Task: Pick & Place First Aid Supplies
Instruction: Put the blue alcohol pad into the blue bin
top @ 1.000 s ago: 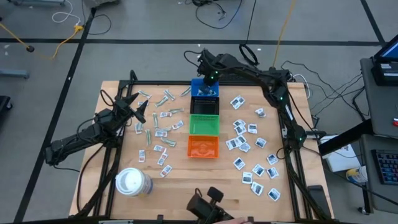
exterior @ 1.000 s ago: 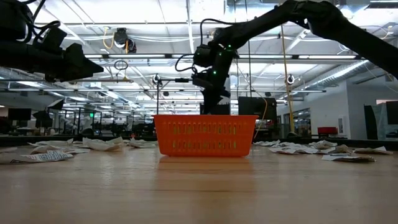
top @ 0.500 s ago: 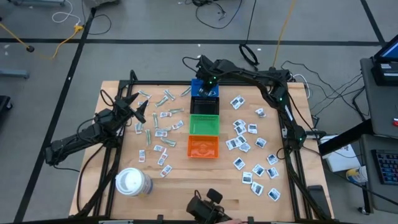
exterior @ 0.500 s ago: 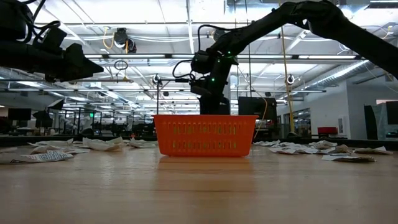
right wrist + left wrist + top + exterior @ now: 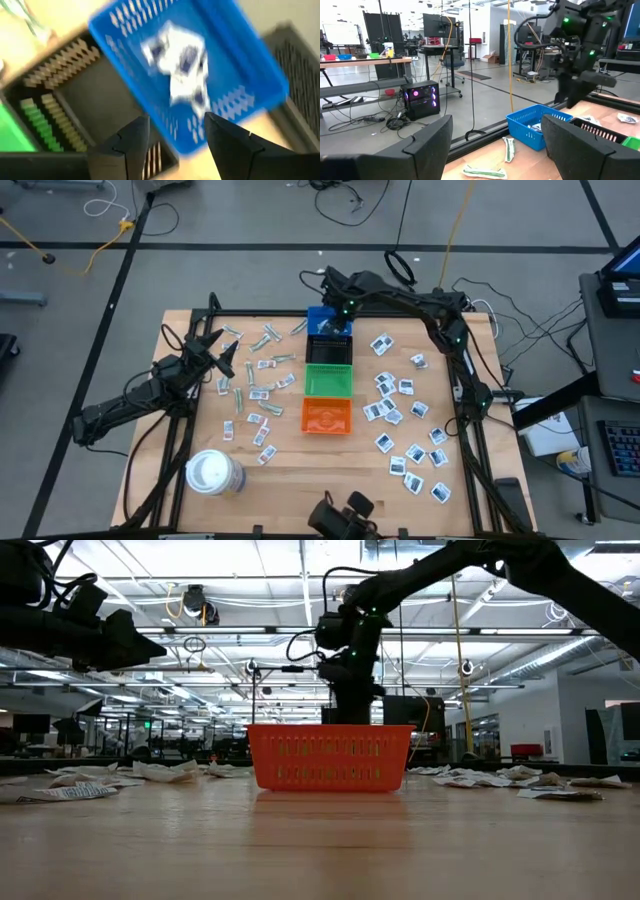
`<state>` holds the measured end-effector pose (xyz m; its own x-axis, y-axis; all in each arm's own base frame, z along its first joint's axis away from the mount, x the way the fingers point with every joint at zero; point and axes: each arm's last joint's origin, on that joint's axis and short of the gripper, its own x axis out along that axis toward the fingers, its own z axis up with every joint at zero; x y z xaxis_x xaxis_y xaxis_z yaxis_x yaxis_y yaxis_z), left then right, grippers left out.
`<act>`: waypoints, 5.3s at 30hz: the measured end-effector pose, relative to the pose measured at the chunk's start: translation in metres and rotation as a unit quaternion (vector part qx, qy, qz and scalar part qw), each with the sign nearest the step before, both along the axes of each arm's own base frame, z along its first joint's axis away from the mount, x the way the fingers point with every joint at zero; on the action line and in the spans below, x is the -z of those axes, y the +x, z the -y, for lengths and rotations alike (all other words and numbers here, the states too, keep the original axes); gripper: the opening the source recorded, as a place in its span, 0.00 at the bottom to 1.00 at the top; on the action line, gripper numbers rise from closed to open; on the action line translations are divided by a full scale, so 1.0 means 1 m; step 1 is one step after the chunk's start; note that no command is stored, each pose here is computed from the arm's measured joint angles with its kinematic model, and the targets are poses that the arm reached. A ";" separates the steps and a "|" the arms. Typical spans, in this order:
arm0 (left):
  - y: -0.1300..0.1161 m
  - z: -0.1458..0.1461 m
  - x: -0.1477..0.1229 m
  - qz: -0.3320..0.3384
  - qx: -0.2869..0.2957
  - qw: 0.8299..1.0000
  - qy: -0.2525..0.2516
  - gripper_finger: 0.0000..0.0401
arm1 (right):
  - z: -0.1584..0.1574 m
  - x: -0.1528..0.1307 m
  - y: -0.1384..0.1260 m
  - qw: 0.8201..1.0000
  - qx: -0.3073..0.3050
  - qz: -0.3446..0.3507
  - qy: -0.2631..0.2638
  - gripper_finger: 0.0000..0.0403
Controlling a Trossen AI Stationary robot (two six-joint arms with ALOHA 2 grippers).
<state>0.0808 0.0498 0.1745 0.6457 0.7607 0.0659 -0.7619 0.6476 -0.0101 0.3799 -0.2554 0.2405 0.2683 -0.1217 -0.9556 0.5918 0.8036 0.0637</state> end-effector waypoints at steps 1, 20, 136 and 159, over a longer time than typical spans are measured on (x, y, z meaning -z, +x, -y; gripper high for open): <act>0.000 0.000 0.000 0.000 0.000 1.000 0.000 0.76 | -0.002 -0.002 -0.003 1.000 0.007 -0.009 0.009 0.45; 0.000 0.000 0.000 0.000 0.000 1.000 0.000 0.76 | -0.020 -0.003 -0.030 0.987 0.070 -0.114 0.092 0.43; 0.000 0.000 0.000 0.000 0.000 1.000 0.000 0.76 | -0.096 -0.021 -0.081 0.983 0.001 -0.163 0.089 0.00; 0.000 0.000 0.000 0.000 0.000 1.000 0.000 0.76 | 0.013 0.012 0.023 1.000 -0.001 -0.001 -0.017 0.00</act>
